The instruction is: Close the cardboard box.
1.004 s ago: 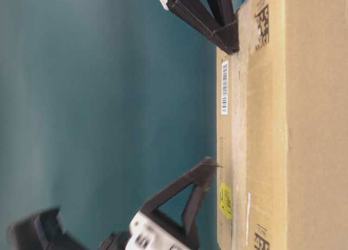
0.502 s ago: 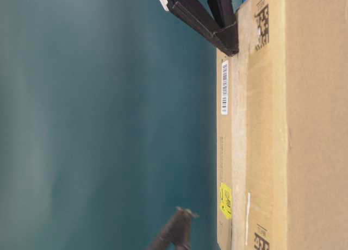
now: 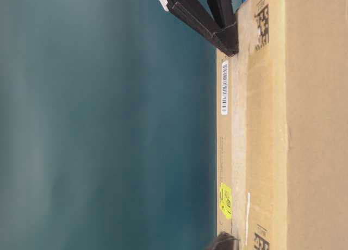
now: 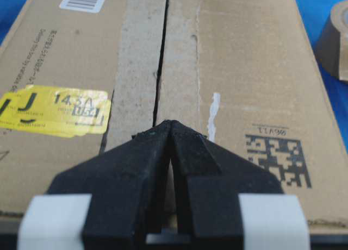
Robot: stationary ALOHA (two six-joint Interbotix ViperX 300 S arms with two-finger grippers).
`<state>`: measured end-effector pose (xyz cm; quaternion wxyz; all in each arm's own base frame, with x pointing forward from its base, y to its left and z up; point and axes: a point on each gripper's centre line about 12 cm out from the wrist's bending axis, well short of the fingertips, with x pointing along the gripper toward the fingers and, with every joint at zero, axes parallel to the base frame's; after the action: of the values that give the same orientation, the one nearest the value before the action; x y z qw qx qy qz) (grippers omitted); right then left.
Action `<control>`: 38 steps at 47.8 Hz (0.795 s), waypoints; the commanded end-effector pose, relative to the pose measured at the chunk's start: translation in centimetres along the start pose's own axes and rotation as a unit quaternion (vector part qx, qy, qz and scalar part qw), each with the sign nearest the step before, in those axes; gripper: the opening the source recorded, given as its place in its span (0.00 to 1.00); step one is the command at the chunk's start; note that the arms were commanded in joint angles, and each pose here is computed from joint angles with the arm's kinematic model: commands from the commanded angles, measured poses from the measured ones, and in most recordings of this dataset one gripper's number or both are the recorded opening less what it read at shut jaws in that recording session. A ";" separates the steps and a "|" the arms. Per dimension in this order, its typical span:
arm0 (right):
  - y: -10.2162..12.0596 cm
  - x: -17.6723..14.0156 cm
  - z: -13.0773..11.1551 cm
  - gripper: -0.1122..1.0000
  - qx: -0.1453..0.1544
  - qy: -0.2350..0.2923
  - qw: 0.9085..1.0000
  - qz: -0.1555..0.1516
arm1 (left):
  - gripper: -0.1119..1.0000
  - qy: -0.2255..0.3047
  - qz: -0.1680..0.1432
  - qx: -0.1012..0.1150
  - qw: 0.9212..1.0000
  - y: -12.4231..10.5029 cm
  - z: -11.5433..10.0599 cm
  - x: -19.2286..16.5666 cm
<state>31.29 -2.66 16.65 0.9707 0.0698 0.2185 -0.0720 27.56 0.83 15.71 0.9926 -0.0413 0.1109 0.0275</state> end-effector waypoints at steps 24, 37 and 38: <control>-0.1 0.0 0.4 0.10 0.003 -0.009 1.000 -0.001 | 0.10 -0.003 0.006 -0.001 1.000 0.3 0.0 0.1; 0.0 0.0 0.5 0.10 0.002 -0.009 1.000 -0.001 | 0.10 -0.003 0.006 -0.001 1.000 0.3 0.0 0.1; 0.0 0.0 0.5 0.10 0.003 -0.009 1.000 -0.001 | 0.10 -0.003 0.005 -0.001 1.000 0.3 0.0 0.2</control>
<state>31.30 -2.71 16.67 0.9708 0.0699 0.2177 -0.0728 27.48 1.00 15.23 0.9917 -0.0415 0.1176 0.0308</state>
